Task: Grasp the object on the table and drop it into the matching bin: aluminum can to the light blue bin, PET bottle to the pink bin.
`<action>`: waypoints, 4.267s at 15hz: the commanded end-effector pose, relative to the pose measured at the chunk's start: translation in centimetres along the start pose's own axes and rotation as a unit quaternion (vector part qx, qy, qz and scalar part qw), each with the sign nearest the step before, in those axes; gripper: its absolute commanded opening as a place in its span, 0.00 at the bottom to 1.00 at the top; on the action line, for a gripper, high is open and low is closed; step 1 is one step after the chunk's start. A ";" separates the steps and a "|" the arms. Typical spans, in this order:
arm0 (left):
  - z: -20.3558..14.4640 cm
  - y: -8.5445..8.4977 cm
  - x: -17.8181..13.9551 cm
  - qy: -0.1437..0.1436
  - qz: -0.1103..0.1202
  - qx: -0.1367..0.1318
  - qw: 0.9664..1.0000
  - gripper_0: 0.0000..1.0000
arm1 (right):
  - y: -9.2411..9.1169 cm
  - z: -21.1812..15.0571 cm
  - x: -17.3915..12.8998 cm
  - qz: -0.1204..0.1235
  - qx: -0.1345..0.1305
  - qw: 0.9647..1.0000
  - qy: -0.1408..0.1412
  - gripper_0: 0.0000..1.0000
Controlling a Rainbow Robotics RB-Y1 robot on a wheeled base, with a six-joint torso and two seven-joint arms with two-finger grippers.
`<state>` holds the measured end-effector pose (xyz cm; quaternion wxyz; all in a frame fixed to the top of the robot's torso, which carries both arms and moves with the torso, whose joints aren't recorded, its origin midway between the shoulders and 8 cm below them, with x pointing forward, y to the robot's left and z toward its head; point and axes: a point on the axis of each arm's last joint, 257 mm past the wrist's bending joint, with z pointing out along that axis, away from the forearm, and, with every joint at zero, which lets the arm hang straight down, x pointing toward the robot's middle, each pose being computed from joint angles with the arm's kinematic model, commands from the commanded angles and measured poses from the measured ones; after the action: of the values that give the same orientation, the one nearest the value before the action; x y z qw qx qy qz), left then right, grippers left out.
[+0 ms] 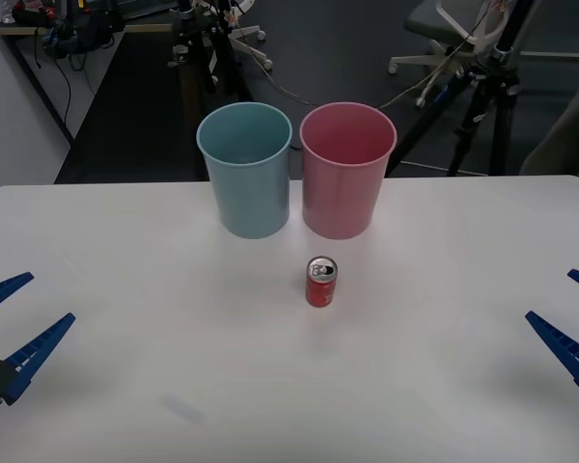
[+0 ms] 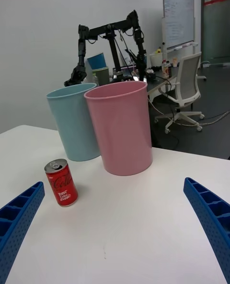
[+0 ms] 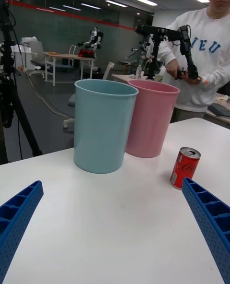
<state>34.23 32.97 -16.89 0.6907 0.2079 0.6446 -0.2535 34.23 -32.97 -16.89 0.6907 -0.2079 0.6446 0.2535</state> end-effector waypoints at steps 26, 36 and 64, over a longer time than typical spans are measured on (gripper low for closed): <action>0.0 0.0 0.0 0.000 0.000 0.000 1.000 1.00 | 9.8 6.2 9.4 -0.033 -0.043 0.998 0.024 1.00; 0.0 0.0 0.0 0.000 0.000 0.000 1.000 1.00 | 12.3 12.3 13.0 -0.035 -0.008 0.998 0.050 1.00; 0.0 0.0 0.0 0.000 0.000 0.000 1.000 1.00 | 12.3 25.1 16.4 -0.067 0.009 0.997 0.045 1.00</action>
<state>34.23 32.97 -16.89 0.6907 0.2079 0.6445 -0.2535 46.82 -6.75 -30.57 0.6785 -0.2546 0.6618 0.1920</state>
